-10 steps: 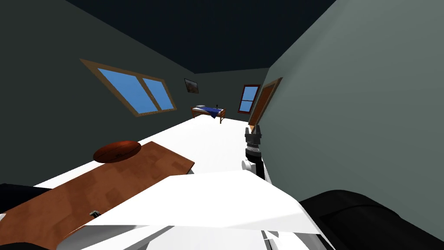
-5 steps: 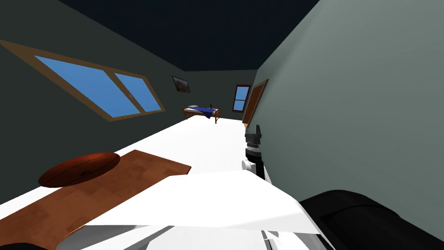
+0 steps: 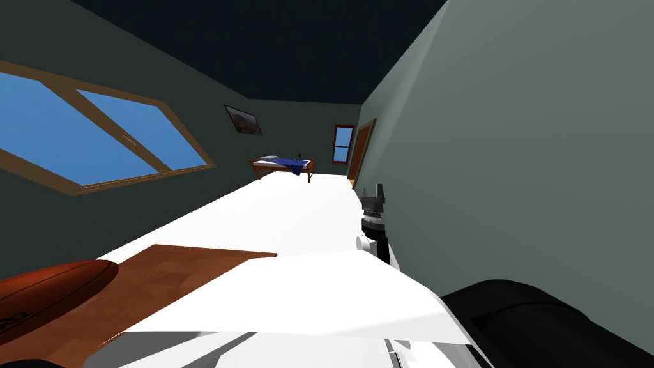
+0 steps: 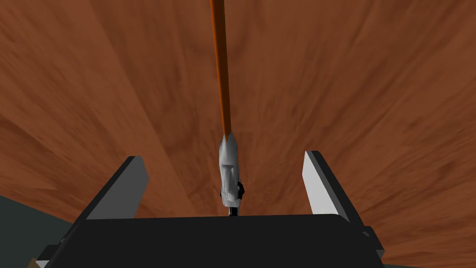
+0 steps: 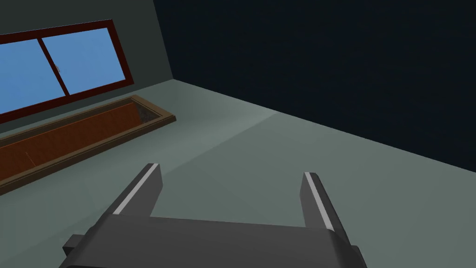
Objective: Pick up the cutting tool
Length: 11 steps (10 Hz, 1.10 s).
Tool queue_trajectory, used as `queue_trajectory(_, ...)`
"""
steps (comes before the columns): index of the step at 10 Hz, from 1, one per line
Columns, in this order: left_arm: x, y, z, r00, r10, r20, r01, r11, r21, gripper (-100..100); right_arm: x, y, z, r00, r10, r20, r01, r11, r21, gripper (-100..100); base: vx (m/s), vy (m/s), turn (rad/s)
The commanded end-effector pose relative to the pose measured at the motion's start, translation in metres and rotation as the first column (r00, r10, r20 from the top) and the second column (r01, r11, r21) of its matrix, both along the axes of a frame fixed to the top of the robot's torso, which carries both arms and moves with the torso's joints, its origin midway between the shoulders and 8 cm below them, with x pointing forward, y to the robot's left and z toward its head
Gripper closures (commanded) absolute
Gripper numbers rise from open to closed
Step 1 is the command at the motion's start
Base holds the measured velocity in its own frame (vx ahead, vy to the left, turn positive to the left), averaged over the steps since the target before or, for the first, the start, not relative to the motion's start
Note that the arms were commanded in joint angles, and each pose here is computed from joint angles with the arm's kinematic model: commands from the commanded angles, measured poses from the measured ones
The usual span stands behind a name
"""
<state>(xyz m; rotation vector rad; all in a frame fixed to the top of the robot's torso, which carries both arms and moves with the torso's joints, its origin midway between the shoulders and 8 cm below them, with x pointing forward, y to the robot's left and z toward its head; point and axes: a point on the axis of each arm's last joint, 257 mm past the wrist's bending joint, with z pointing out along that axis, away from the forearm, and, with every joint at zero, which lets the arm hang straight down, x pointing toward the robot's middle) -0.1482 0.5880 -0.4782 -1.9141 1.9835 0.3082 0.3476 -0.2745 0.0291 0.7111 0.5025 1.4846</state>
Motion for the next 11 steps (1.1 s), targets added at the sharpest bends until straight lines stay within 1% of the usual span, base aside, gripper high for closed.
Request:
queue_trajectory(1,0.000,0.000,0.000,1.000,0.000,0.000,0.000,1.000,0.000,-100,0.000,0.000,0.000,1.000,0.000,0.000,0.000,1.000,0.000,0,0.003,0.041,-0.066)
queue_trajectory(2,-0.001,0.001,0.000,1.000,0.003,-0.003,-0.003,1.000,0.002,0,0.000,0.000,0.000,1.000,0.000,0.000,0.000,1.000,0.000,0,0.000,0.008,0.010)
queue_trajectory(3,-0.001,-0.001,-0.008,1.000,0.006,-0.002,-0.006,1.000,0.003,-100,0.000,0.000,0.000,1.000,0.000,0.000,0.000,1.000,0.000,0,-0.004,0.025,-0.025)
queue_trajectory(6,0.000,-0.004,-0.021,1.000,0.009,-0.001,-0.009,1.000,0.003,-100,0.000,0.000,0.000,1.000,0.000,0.000,0.000,1.000,0.000,0,-0.009,0.037,-0.021)
queue_trajectory(7,0.000,-0.004,-0.017,1.000,0.010,-0.001,-0.010,1.000,0.003,-100,0.000,0.000,0.000,1.000,0.000,0.000,0.000,1.000,0.000,0,-0.005,0.015,-0.005)
queue_trajectory(8,0.000,-0.004,-0.018,1.000,0.009,-0.001,-0.009,1.000,0.003,100,0.000,0.000,0.000,1.000,0.000,0.000,0.000,1.000,0.000,0,0.000,0.000,0.000)
queue_trajectory(11,0.000,-0.004,-0.018,1.000,0.009,-0.002,-0.009,1.000,0.004,100,0.000,0.000,0.000,1.000,0.000,0.000,0.000,1.000,0.000,0,0.000,0.000,0.000)
